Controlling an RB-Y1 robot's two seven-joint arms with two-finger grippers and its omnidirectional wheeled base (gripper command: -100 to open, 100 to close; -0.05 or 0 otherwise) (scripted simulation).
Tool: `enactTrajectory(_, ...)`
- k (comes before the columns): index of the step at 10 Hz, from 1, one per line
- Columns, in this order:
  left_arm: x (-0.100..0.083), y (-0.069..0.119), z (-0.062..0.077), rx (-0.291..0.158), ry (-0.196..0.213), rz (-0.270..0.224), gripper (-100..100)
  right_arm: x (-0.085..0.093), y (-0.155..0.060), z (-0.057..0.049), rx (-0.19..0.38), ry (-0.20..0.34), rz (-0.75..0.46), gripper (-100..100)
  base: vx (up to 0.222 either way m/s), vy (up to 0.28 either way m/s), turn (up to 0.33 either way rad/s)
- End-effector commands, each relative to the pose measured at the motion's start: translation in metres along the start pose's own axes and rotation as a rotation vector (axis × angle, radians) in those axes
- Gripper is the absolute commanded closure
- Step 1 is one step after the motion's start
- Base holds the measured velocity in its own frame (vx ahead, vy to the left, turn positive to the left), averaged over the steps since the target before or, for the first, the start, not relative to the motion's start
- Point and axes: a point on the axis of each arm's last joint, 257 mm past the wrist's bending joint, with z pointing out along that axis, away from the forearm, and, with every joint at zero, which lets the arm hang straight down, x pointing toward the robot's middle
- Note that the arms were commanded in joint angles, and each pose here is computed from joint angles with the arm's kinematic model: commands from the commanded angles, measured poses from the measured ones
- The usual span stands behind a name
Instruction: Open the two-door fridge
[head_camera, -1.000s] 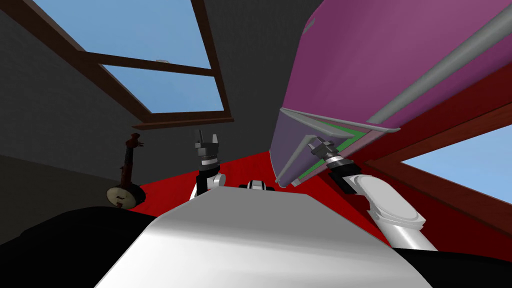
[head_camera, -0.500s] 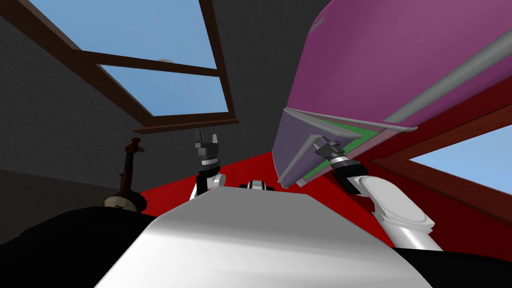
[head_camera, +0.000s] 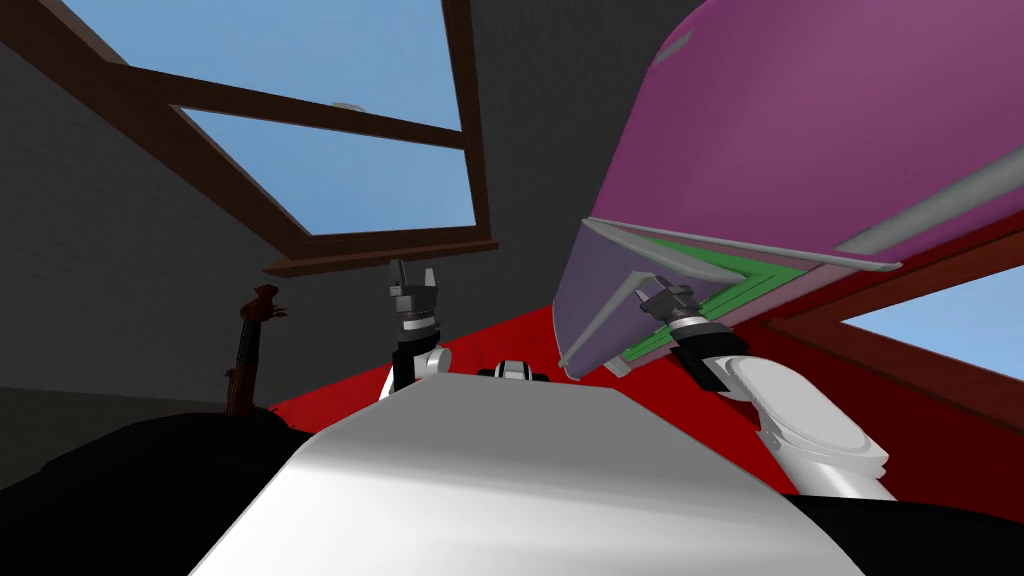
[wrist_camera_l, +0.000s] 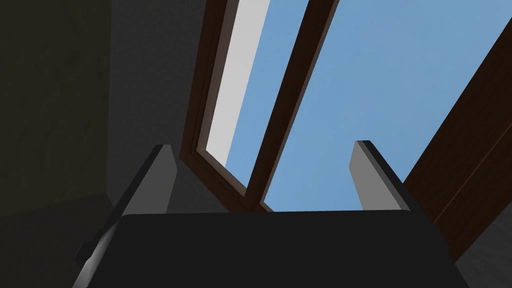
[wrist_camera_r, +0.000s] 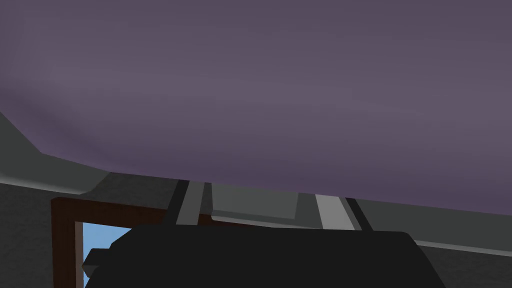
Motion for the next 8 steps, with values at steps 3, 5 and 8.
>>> enactTrajectory(3, 0.000, 0.000, 0.000, 0.000, 0.000, 0.000, 0, 0.042, -0.003, -0.010, 0.004, 0.098, -0.014, 100, 0.112, 0.350, -0.069)
enactTrajectory(5, 0.000, 0.000, 0.000, 0.000, 0.000, 0.000, 0, 0.054, -0.004, -0.014, 0.005, 0.126, -0.018, 100, 0.127, 0.312, -0.052)
enactTrajectory(8, 0.000, 0.000, 0.000, 0.000, 0.000, 0.000, 0, 0.065, -0.010, -0.016, 0.016, 0.152, -0.025, 100, 0.072, 0.275, -0.046)
